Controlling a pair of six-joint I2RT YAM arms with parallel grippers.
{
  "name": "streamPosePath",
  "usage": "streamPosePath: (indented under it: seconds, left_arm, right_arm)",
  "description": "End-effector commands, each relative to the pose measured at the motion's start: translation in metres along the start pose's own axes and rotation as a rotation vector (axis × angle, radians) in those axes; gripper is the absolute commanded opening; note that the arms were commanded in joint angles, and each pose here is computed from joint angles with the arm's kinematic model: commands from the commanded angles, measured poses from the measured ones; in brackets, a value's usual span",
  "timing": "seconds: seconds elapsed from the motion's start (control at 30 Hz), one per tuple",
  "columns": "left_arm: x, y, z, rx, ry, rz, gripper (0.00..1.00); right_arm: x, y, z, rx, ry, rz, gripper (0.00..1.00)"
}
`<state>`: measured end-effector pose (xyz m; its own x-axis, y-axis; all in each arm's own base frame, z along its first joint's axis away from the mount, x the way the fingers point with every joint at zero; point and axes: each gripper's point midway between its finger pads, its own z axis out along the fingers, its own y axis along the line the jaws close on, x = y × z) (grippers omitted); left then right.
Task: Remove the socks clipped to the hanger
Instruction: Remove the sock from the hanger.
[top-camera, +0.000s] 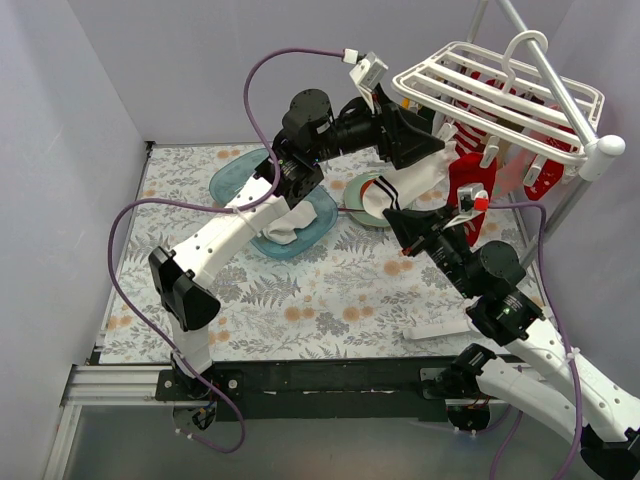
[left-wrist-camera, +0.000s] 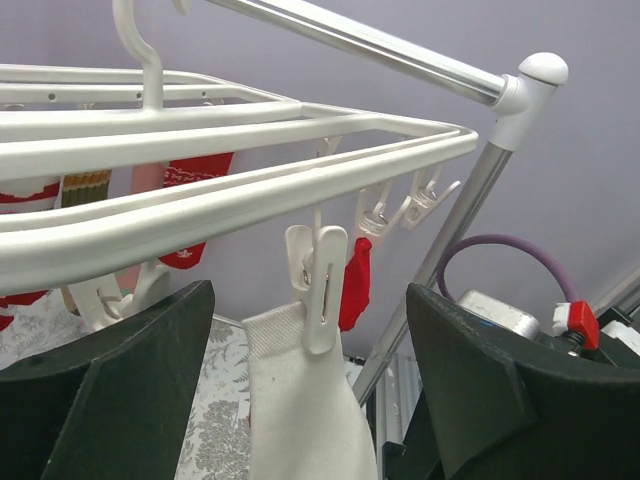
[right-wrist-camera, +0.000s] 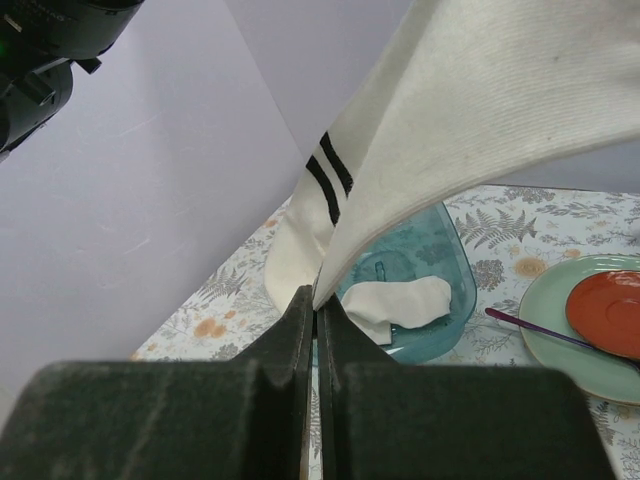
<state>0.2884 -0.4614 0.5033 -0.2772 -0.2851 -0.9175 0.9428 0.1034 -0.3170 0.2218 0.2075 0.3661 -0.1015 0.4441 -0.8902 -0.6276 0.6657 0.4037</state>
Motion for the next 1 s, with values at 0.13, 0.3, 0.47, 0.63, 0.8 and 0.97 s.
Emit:
streamPosePath:
  seconds: [0.13, 0.3, 0.47, 0.63, 0.8, 0.97]
  left_arm:
    - [-0.004, 0.007, 0.010, -0.063, -0.036, 0.001, 0.77]
    - [-0.006, 0.009, 0.013, -0.084, -0.063, -0.007, 0.77]
    - [-0.009, 0.010, 0.016, -0.080, -0.093, -0.030, 0.75]
    - [-0.011, 0.010, 0.019, -0.073, -0.106, -0.060, 0.72]
    - [-0.008, 0.011, 0.022, -0.068, -0.106, -0.098, 0.68]
    - [-0.008, 0.010, 0.022, -0.061, -0.111, -0.119, 0.63]
  right_arm:
    - [-0.020, 0.016, 0.003, -0.057, -0.027, -0.011, 0.01]
    - [-0.017, 0.018, 0.004, -0.069, -0.015, -0.012, 0.01]
    - [-0.017, 0.019, 0.005, -0.073, -0.014, -0.016, 0.01]
    - [-0.015, 0.018, 0.004, -0.074, -0.008, -0.015, 0.01]
    - [-0.015, 0.018, 0.004, -0.074, -0.008, -0.017, 0.01]
    - [-0.011, 0.016, 0.003, -0.069, -0.002, -0.014, 0.01]
